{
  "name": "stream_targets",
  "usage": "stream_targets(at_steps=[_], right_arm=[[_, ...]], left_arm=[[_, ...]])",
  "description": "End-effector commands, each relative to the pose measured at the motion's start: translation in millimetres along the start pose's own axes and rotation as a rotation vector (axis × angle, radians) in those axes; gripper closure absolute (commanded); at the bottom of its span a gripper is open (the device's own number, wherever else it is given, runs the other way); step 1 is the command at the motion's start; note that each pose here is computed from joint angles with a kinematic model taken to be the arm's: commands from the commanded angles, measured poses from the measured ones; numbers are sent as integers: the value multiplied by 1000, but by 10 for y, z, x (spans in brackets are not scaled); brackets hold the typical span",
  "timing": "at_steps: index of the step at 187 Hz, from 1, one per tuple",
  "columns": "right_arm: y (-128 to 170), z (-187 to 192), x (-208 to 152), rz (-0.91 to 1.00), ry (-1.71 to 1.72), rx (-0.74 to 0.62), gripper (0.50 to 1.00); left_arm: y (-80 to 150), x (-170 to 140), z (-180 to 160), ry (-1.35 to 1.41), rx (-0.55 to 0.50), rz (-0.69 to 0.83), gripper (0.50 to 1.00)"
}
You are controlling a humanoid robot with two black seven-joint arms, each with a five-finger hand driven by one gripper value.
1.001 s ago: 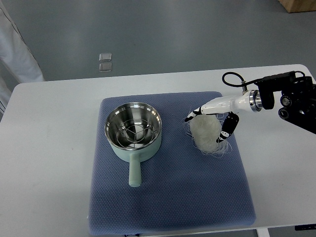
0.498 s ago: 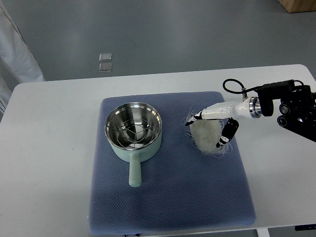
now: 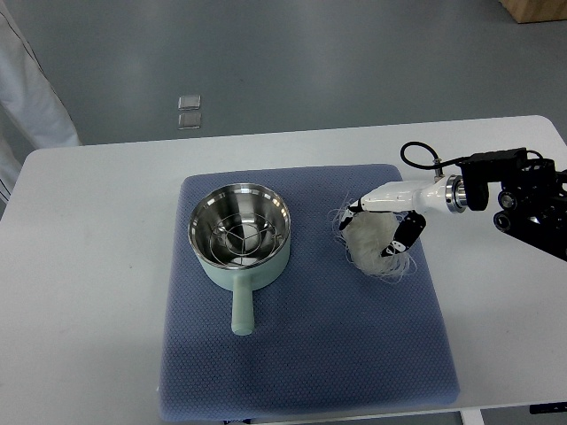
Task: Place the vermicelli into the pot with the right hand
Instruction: 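Close the right hand fingers around the vermicelli bundle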
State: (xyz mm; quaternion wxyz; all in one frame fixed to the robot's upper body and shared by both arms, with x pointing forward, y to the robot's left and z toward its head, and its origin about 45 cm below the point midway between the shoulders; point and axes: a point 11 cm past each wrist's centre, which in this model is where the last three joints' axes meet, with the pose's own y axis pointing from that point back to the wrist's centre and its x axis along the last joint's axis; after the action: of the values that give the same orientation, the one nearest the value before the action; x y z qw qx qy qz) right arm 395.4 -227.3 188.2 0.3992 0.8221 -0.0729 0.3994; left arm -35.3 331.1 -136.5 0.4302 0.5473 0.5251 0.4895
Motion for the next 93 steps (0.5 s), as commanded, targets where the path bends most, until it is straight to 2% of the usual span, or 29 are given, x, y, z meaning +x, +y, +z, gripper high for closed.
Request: stream_targets(at_steps=[1,20,61,93], right_arm=[[4,0,7,1,1,0,871],[0,-7,11,3,1,3,920],[-57,-87,85,21,0,25,920],[-15,-124,320,58,21,28,920]], left_arm=[[0,0,3,1,-1,0,500],[0,0,2,-1,0,0,500],[0,0,3,-1,0,0,500],[0,0,3,-1,0,0,500]])
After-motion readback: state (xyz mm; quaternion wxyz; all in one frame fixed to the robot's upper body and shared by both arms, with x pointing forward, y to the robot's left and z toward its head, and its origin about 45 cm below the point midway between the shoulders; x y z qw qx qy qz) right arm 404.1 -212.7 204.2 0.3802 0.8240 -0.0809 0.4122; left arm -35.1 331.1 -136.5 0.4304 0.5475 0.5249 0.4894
